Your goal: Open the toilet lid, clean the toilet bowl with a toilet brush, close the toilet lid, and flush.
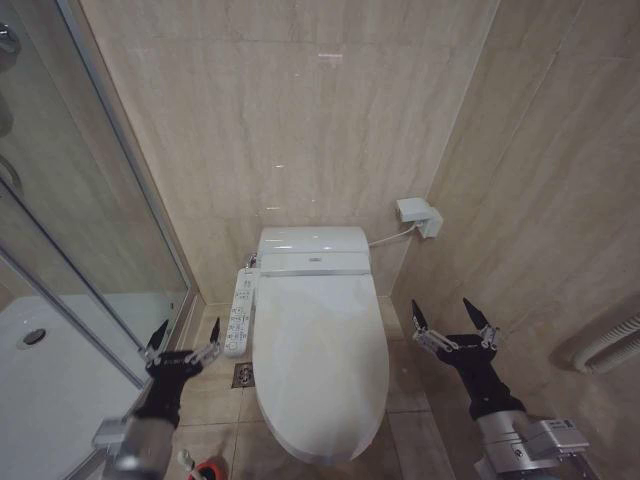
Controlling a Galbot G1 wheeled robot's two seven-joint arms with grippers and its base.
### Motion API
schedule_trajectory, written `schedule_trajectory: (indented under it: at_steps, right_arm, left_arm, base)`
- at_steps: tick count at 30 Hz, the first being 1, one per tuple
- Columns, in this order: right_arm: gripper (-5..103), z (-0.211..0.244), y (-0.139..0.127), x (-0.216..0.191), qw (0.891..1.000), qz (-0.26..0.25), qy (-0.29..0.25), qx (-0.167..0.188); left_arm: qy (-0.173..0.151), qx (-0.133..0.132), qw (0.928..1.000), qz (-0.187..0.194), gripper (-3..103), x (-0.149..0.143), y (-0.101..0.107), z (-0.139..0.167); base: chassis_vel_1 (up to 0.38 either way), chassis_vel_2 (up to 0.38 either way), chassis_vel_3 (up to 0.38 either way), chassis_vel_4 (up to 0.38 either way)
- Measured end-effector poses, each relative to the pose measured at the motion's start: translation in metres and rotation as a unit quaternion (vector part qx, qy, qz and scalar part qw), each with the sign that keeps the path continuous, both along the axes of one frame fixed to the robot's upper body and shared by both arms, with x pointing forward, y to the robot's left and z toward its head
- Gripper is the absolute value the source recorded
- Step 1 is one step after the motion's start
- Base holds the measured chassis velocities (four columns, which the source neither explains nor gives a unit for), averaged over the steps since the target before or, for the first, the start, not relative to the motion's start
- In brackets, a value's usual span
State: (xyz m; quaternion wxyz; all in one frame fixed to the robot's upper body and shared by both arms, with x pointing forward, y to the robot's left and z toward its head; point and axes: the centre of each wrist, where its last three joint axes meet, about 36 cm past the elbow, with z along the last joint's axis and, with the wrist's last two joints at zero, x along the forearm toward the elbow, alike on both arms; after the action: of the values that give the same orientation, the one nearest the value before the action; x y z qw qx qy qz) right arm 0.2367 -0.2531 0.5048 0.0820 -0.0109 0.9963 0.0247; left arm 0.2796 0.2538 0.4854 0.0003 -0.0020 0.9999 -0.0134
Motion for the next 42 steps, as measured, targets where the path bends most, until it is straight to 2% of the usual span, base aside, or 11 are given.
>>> schedule_trajectory:
  at_steps: [6, 8, 10, 13, 19, 27, 28, 36, 37, 41, 42]
  right_arm:
    - [100, 0.0, 0.0, 0.0, 1.0, 0.0, 0.0, 0.0]
    - [100, 0.0, 0.0, 0.0, 1.0, 0.0, 0.0, 0.0]
    - [100, 0.0, 0.0, 0.0, 1.0, 0.0, 0.0, 0.0]
    - [100, 0.0, 0.0, 0.0, 1.0, 0.0, 0.0, 0.0]
    - [100, 0.0, 0.0, 0.0, 1.0, 0.0, 0.0, 0.0]
    - [100, 0.0, 0.0, 0.0, 1.0, 0.0, 0.0, 0.0]
    - [100, 0.0, 0.0, 0.0, 1.0, 0.0, 0.0, 0.0]
    - [100, 0.0, 0.0, 0.0, 1.0, 0.0, 0.0, 0.0]
    - [100, 0.0, 0.0, 0.0, 1.0, 0.0, 0.0, 0.0]
    - [100, 0.0, 0.0, 0.0, 1.0, 0.0, 0.0, 0.0]
    - [100, 0.0, 0.0, 0.0, 1.0, 0.0, 0.0, 0.0]
  left_arm:
    - [0.01, -0.013, 0.9998, -0.011, 103, 0.027, 0.011, 0.006]
    - [-0.032, 0.036, 0.9986, 0.024, 103, 0.028, 0.029, 0.001]
    - [-0.05, 0.059, 0.9964, 0.035, 103, 0.027, 0.035, -0.001]
    - [-0.054, 0.064, 0.9958, 0.038, 95, 0.027, 0.037, -0.002]
    - [-0.055, 0.065, 0.9956, 0.038, 95, 0.028, 0.038, -0.003]
    - [-0.058, 0.052, 0.9967, 0.025, 90, 0.075, 0.08, -0.039]
    - [-0.058, 0.05, 0.9967, 0.024, 66, 0.077, 0.082, -0.041]
    - [-0.058, 0.048, 0.9969, 0.023, 66, 0.081, 0.086, -0.045]
    - [-0.057, 0.045, 0.9972, 0.02, 34, 0.086, 0.089, -0.049]
    - [-0.051, 0.032, 0.9982, 0.007, 34, 0.106, 0.102, -0.068]
    - [-0.046, 0.021, 0.9987, -0.002, 7, 0.123, 0.115, -0.084]
  base:
    - [0.0, 0.0, 0.0, 0.0]
    - [0.0, 0.0, 0.0, 0.0]
    - [0.0, 0.0, 0.0, 0.0]
    - [0.0, 0.0, 0.0, 0.0]
    - [0.0, 0.0, 0.0, 0.0]
    - [0.0, 0.0, 0.0, 0.0]
    - [0.0, 0.0, 0.0, 0.0]
    - [0.0, 0.0, 0.0, 0.0]
    - [0.0, 0.0, 0.0, 0.0]
    - [0.0, 0.0, 0.0, 0.0]
    - [0.0, 0.0, 0.0, 0.0]
